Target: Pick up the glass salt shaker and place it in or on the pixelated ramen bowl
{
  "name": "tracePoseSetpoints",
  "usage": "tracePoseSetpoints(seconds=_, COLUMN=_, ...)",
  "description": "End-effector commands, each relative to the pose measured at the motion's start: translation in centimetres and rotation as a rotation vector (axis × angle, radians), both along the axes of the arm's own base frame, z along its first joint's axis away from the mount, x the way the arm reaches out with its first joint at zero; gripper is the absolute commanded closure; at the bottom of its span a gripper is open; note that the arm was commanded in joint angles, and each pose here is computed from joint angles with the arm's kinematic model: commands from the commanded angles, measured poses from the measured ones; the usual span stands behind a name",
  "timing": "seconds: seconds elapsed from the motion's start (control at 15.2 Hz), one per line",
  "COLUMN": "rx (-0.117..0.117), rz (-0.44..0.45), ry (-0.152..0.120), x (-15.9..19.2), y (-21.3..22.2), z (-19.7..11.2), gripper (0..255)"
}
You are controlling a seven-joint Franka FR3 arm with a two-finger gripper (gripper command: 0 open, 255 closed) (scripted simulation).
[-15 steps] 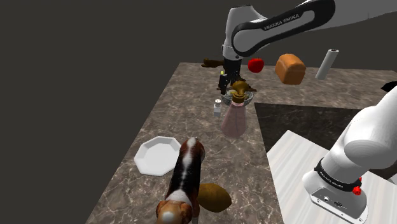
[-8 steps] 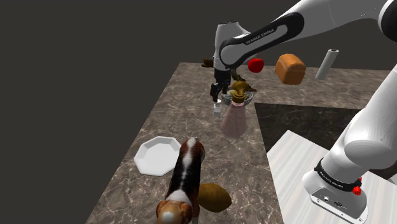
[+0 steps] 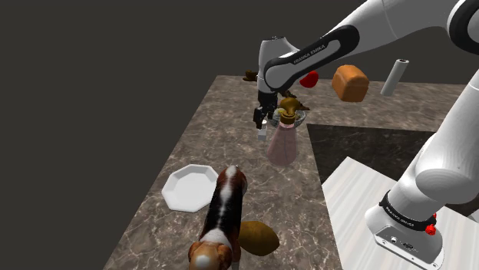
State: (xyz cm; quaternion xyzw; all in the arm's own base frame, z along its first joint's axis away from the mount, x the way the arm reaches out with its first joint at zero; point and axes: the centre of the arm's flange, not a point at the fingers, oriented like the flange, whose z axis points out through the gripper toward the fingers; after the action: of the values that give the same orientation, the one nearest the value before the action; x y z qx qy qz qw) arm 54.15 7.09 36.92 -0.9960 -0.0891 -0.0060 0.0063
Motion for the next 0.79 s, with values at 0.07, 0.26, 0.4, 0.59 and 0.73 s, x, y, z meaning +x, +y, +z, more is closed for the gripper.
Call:
tracePoseSetpoints(seconds=0.07, rx=0.0, rz=0.0, ry=0.0, x=0.01, y=0.02, z=-0.04, gripper=0)
tracePoseSetpoints(seconds=0.26, rx=0.0, rz=0.0, ry=0.0, x=0.01, y=0.02, z=-0.03, gripper=255)
tracePoseSetpoints(seconds=0.4, rx=0.0, rz=0.0, ry=0.0, x=0.01, y=0.02, z=-0.03, gripper=255)
tracePoseSetpoints(seconds=0.59, rx=0.0, rz=0.0, ry=0.0, x=0.01, y=0.02, z=-0.03, gripper=255)
tracePoseSetpoints(seconds=0.73, rx=0.0, rz=0.0, ry=0.0, x=0.01, y=0.02, z=-0.03, gripper=255)
